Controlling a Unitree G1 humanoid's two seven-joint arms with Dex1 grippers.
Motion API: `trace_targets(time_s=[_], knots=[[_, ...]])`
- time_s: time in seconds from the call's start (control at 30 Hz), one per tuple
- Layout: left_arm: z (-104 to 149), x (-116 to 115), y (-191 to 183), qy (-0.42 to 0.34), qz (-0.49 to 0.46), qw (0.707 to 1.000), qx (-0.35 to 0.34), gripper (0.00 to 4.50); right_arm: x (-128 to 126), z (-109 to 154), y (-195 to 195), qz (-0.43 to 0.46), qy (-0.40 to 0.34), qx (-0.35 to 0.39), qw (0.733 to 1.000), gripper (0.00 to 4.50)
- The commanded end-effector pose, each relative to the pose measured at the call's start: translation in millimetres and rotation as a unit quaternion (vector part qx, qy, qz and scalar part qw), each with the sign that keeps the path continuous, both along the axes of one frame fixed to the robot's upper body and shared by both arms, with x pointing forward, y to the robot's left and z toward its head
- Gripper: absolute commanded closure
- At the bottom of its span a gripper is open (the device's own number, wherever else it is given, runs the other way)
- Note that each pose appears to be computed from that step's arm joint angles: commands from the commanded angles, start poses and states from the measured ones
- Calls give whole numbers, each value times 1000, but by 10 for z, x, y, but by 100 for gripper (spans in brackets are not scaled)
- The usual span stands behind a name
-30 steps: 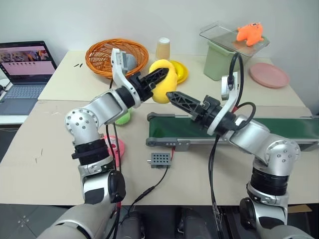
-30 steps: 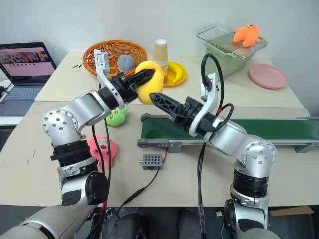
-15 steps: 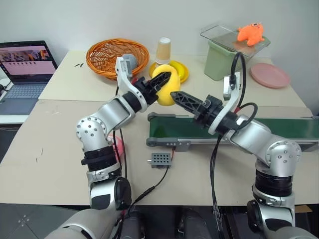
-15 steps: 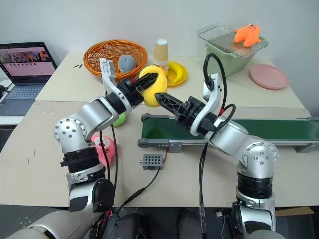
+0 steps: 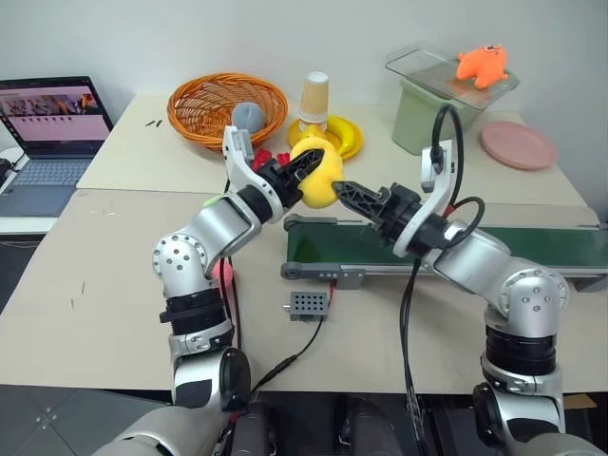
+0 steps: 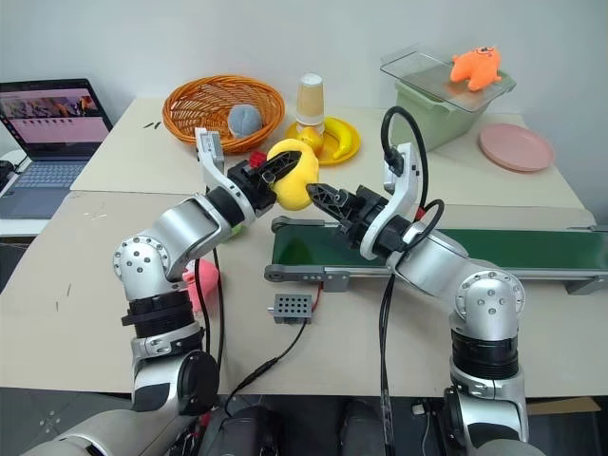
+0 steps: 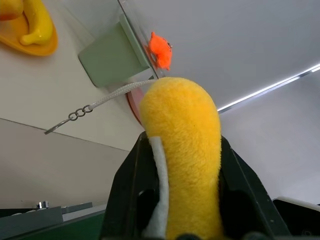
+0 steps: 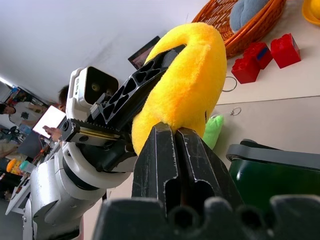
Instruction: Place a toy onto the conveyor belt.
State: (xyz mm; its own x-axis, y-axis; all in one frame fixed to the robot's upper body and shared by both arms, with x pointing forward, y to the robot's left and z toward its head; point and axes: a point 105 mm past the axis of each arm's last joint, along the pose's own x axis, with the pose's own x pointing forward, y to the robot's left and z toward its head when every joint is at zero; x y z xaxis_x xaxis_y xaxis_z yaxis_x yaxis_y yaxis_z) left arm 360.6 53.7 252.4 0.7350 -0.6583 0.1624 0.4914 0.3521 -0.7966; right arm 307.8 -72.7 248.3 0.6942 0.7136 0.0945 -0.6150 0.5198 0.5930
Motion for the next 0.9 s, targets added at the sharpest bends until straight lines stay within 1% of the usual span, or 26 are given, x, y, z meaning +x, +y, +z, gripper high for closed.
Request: trace_targets(time_s=[0.03,0.07,0.1,0.13,0.2,0.23,0.3,0.37,0.47,0.5,0.53,0.6,0.7,0.77,0.8,0.83,0.9], knots=[[68,-63,-80,-14,-21,1000,-6,281,-16,201,-24,-4,-39,17,999,450],[88,-63,-77,-15,-21,1000,-13,258,-14,202,-23,-4,-39,17,999,450],[116,-67,-73,-16,-23,999,-21,216,-13,201,-23,-4,-40,16,999,450],[188,-84,-66,-25,-28,999,-34,188,-14,198,-23,-3,-41,14,999,450],[305,-102,-39,-36,-32,998,-50,114,-18,193,-24,-1,-42,11,999,450],[369,-105,-13,-41,-33,997,-57,71,-19,190,-27,-1,-43,9,999,450],[476,-114,53,-52,-33,996,-60,71,-19,186,-41,-2,-46,4,999,450],[554,-147,110,-70,-39,996,-41,71,-16,184,-67,-5,-49,-4,999,450],[651,-215,273,-115,-43,992,29,71,5,204,-144,-14,-57,-16,998,450],[669,-224,316,-122,-42,991,43,71,9,209,-162,-16,-58,-18,998,450],[682,-238,396,-135,-39,987,74,71,15,222,-195,-18,-62,-24,998,450],[678,-268,493,-153,-40,979,127,71,25,247,-252,-23,-70,-35,997,450],[624,-314,540,-170,-54,965,190,71,38,282,-318,-30,-83,-54,995,450],[533,-381,526,-181,-79,948,248,71,70,332,-389,-55,-121,-107,985,450],[447,-430,517,-189,-96,931,297,71,52,330,-369,-57,-156,-168,972,450],[380,-461,517,-192,-109,918,330,71,38,321,-354,-56,-180,-211,959,450],[330,-485,543,-208,-119,897,372,71,-36,201,-294,-31,-237,-334,912,450]])
